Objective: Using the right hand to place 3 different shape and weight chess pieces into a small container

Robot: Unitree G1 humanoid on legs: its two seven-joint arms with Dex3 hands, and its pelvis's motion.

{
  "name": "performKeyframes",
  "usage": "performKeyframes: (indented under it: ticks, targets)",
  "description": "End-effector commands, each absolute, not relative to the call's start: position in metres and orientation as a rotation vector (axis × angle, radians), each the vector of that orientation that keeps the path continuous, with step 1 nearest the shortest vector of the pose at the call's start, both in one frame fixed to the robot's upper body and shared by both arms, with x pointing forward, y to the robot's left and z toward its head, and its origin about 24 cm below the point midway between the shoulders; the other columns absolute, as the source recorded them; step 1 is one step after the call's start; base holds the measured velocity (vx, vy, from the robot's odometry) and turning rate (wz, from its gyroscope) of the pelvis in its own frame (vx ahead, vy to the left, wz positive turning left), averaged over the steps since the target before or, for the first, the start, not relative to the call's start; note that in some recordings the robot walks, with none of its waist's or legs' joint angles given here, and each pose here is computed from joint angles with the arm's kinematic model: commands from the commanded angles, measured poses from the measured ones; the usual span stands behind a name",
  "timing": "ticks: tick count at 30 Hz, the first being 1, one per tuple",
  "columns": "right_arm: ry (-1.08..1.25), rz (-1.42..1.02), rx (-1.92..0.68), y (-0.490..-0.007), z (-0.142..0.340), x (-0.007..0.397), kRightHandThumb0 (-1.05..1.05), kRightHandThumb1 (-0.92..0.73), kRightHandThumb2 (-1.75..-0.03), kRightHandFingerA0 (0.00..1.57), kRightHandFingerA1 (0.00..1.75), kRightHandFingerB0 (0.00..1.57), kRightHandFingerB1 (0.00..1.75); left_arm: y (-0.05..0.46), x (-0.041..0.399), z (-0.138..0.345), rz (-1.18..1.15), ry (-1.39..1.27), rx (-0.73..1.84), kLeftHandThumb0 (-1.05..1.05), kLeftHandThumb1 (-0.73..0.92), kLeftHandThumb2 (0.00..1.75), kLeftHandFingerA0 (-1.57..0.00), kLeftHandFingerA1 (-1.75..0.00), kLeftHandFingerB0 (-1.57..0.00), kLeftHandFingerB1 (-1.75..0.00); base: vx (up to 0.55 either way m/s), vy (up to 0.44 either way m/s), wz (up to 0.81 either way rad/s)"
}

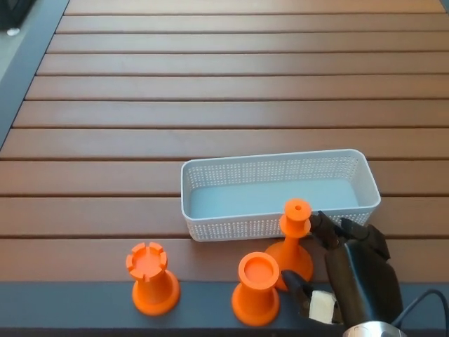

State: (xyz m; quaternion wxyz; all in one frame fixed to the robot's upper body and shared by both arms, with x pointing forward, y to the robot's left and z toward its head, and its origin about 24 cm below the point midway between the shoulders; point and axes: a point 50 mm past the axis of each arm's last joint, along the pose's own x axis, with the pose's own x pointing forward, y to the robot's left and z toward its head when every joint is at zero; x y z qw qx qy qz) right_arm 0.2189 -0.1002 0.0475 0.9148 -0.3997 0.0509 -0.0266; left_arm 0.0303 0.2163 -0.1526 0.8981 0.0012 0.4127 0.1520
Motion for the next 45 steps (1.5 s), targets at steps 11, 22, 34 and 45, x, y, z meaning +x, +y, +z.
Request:
performKeyframes:
  ticks: [11, 22, 34, 45]
  targets:
    - [0.021, -0.057, -0.812, -0.086, 0.062, 0.238, -0.39, -0.7, -0.6, 0.51, 0.91, 0.4, 0.53, 0.199, 0.021, -0.156, 0.238, 0.895, -0.004, -0.05, 0.48, 1.23, -1.43, -1.31, -1.45, -1.3, 0.0, 0.0, 0.0]
    - [0.04, -0.014, -0.758, -0.076, 0.06, 0.238, -0.4, -0.72, -0.61, 0.81, 0.98, 0.36, 0.55, 0.2, 0.02, -0.156, 0.227, 0.898, 0.028, -0.07, 0.44, 1.22, -1.43, -1.31, -1.45, -1.3, 0.0, 0.0, 0.0]
    - [0.03, -0.006, -0.75, -0.073, 0.055, 0.231, -0.41, -0.78, -0.64, 1.0, 1.1, 0.45, 0.52, 0.197, 0.016, -0.156, 0.207, 0.901, 0.076, -0.07, 0.44, 1.21, -1.42, -1.31, -1.44, -1.3, 0.0, 0.0, 0.0]
    - [-0.006, -0.027, -0.73, -0.078, 0.046, 0.224, -0.3, -0.55, -1.16, 1.14, 1.5, 0.95, 1.13, 0.195, 0.008, -0.156, 0.231, 0.916, 0.02, -0.2, 0.13, 1.55, -1.47, -1.28, -1.46, -1.19, 0.0, 0.0, 0.0]
